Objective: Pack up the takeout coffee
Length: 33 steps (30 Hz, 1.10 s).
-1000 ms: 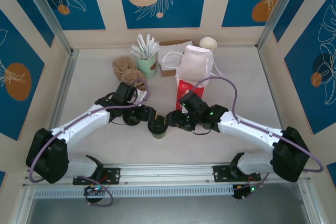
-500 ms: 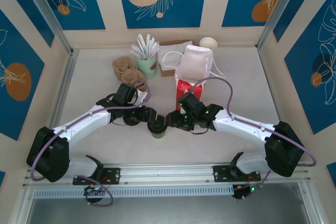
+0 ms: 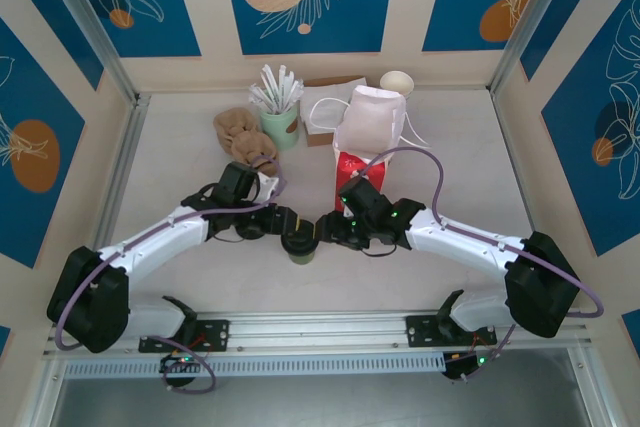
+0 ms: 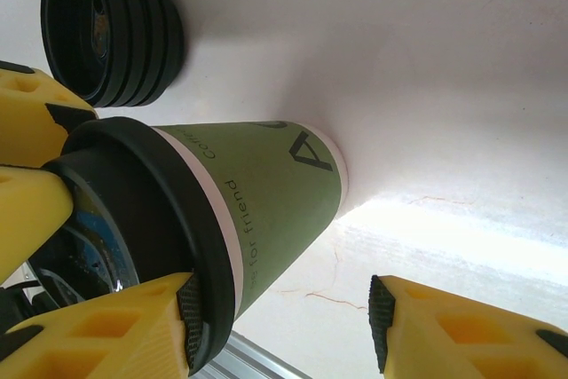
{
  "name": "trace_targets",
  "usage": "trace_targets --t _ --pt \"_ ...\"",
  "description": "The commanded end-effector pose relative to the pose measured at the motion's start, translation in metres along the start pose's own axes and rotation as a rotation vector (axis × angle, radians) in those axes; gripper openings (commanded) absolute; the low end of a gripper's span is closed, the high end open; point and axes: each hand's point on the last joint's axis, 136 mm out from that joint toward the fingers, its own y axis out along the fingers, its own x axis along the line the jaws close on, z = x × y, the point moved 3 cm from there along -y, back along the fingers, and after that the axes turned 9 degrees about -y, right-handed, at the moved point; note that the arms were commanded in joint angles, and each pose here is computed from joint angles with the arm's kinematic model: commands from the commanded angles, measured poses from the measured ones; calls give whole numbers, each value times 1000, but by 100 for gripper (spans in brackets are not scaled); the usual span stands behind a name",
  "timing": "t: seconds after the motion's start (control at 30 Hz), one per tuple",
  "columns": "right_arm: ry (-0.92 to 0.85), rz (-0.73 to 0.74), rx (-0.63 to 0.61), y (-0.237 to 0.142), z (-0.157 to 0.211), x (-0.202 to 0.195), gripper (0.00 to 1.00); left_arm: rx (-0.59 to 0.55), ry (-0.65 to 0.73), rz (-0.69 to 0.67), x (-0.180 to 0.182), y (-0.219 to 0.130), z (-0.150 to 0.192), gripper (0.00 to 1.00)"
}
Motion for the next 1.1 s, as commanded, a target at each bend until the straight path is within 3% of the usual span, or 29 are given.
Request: trace_targets --t 0.0,0.53,0.83,1.07 --pt "-25 0 -24 -11 -7 10 55 31 -26 -37 4 -4 10 44" --pt "-43 -56 -61 -40 -16 35 55 -66 50 -37 -30 -33 -19 47" --pt "-118 -149 -104 -80 -12 55 55 -331 79 -158 -47 -93 -56 50" --pt "-193 -209 -180 -123 -12 68 55 -556 -25 -274 -27 -134 -94 57"
